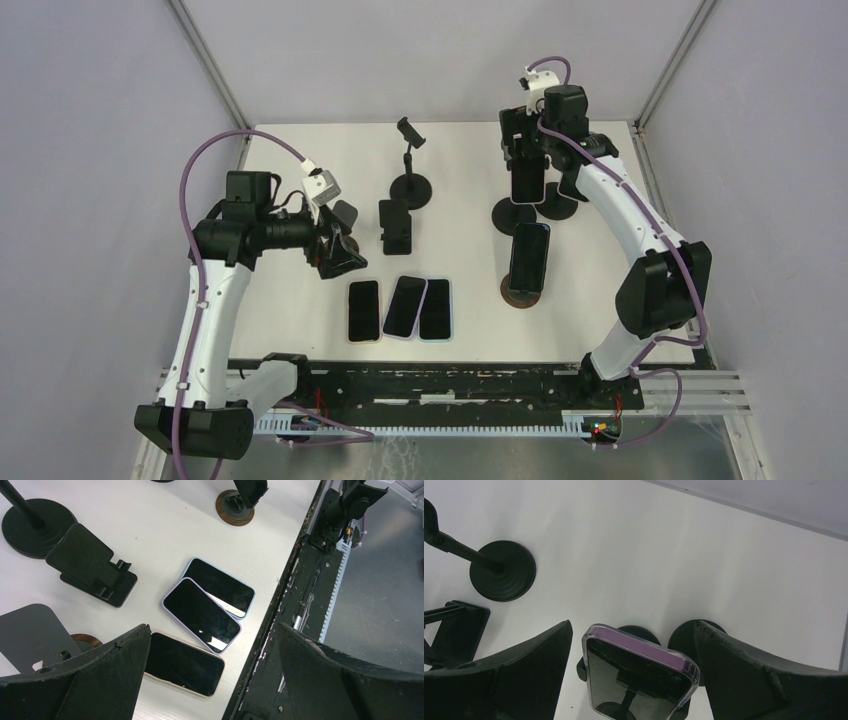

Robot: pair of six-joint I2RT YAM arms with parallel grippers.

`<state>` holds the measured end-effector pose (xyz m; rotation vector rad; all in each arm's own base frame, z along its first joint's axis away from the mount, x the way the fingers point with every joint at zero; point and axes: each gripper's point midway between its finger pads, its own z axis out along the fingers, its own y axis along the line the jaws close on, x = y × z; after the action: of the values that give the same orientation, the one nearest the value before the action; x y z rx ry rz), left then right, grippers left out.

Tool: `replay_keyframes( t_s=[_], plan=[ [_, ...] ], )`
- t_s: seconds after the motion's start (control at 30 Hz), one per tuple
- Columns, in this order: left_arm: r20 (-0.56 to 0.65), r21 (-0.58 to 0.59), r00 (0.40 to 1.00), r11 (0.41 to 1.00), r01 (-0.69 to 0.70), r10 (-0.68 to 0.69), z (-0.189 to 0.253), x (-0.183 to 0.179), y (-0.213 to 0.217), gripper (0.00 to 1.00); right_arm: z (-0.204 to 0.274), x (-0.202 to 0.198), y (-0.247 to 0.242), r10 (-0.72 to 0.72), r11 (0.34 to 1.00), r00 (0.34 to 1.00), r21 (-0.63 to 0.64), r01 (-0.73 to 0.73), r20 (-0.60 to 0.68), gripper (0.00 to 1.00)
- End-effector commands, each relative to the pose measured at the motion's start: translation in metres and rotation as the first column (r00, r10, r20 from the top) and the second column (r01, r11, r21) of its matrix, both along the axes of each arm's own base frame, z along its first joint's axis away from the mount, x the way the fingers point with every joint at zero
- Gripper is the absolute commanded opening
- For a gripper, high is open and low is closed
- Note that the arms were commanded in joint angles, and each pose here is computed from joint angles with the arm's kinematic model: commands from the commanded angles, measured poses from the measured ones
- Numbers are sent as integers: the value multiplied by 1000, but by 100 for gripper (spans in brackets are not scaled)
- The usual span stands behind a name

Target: Remove the phone from the phone stand

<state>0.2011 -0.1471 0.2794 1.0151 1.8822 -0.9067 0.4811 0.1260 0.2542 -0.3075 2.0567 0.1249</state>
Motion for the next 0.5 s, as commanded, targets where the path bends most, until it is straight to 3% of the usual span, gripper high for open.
replay_keyframes(
  t_s=[0.0, 0.27, 0.47],
  plan=[
    [64, -21, 997, 999, 36, -35, 14, 3, -4, 100, 10, 1, -6, -15, 1000, 1000, -12, 15, 18, 92],
    [72, -20, 997, 999, 36, -35, 15, 3, -4, 100, 2, -8, 20, 75, 992, 997, 99, -73, -20, 37],
    [71, -21, 997, 999, 38, -36, 16, 4, -4, 100, -4, -14, 30, 115, 983, 993, 148, -109, -32, 25]
  ],
)
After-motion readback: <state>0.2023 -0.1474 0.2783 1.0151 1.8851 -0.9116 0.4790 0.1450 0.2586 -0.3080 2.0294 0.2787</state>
